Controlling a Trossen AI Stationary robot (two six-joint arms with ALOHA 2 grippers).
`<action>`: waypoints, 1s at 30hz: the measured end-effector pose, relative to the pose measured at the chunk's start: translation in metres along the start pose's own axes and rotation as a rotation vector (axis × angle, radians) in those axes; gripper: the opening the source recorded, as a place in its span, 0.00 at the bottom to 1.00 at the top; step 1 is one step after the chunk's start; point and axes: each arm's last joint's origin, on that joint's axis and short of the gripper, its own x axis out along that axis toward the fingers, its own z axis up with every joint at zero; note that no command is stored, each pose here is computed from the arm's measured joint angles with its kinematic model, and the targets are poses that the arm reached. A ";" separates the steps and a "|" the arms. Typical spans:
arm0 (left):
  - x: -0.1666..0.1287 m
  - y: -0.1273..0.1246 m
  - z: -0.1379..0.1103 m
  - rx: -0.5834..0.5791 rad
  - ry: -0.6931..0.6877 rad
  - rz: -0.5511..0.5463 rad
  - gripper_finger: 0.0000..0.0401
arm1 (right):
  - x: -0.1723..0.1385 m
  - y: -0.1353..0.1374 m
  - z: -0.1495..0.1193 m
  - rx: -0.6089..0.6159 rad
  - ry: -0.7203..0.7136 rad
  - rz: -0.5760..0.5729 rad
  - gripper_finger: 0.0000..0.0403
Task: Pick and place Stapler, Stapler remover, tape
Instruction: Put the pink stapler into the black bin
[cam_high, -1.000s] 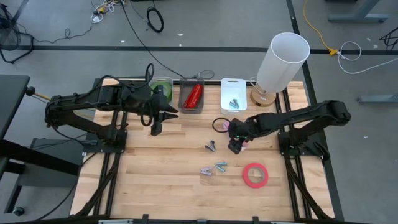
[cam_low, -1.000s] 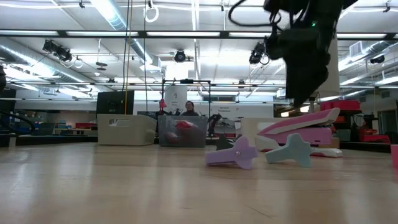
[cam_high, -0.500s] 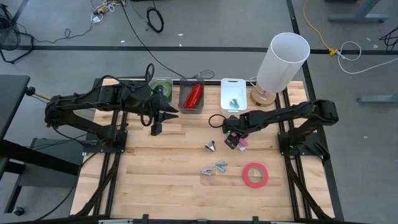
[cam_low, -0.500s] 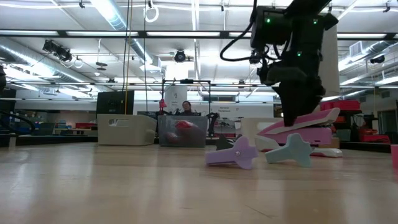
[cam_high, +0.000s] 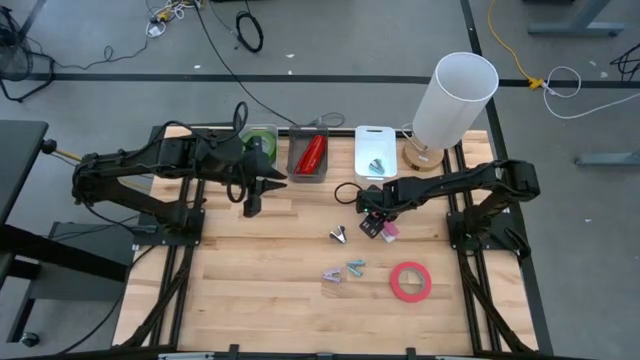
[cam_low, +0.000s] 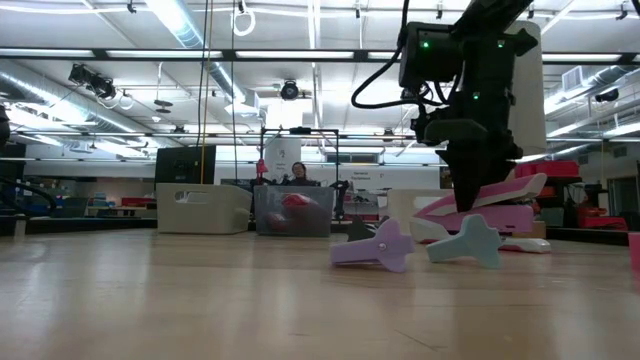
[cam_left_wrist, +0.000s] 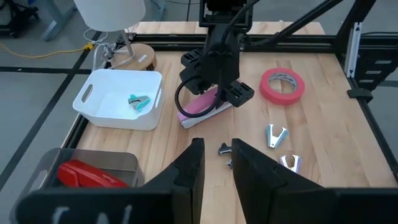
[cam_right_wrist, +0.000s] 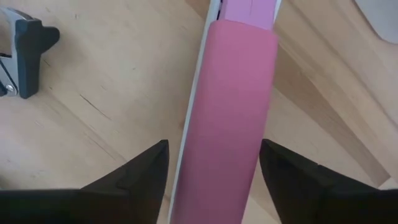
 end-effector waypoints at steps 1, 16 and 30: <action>0.000 0.000 0.000 0.000 0.000 0.003 0.21 | 0.000 0.000 0.000 0.000 0.000 0.000 0.59; 0.000 0.000 0.000 0.000 -0.001 0.006 0.21 | 0.000 0.001 0.001 0.002 -0.002 0.020 0.41; 0.000 0.000 0.000 0.002 0.000 0.006 0.21 | -0.008 0.005 0.005 0.000 -0.010 0.054 0.41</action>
